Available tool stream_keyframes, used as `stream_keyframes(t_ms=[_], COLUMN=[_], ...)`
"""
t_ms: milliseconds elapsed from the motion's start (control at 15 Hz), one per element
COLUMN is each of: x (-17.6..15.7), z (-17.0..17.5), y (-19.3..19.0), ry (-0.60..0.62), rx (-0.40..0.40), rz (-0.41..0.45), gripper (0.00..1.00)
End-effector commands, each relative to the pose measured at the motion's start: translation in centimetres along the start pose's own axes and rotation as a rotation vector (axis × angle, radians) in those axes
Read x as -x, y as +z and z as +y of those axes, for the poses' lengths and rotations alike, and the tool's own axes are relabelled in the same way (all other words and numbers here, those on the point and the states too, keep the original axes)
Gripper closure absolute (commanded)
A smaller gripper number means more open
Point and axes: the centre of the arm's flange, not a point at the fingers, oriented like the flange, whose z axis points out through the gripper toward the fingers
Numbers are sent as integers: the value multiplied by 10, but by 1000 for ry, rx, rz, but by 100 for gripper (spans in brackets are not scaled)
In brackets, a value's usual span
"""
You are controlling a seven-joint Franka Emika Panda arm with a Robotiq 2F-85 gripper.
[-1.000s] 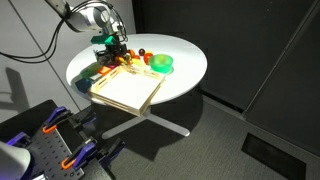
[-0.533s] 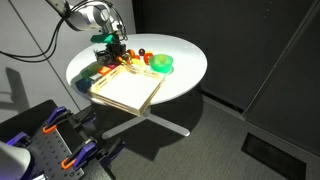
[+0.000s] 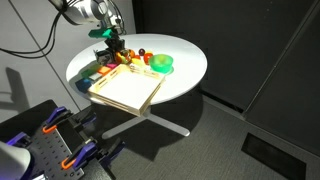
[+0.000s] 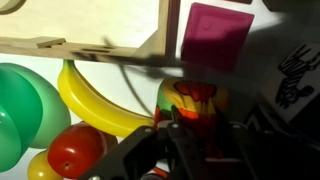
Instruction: Put the big block onto the tray
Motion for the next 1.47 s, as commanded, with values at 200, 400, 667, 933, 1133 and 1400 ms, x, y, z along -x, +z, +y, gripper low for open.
stream_keyframes(t_ms=[200, 400, 667, 933, 1133, 1400], x=[12, 18, 34, 58, 78, 102], z=[23, 38, 61, 93, 121, 157], y=[-40, -50, -58, -58, -53, -45], ry=[37, 56, 90, 146, 211, 298], rx=[42, 49, 57, 56, 59, 65], rz=[-70, -94, -124, -151, -179, -207], gripper=[92, 92, 92, 92, 92, 92])
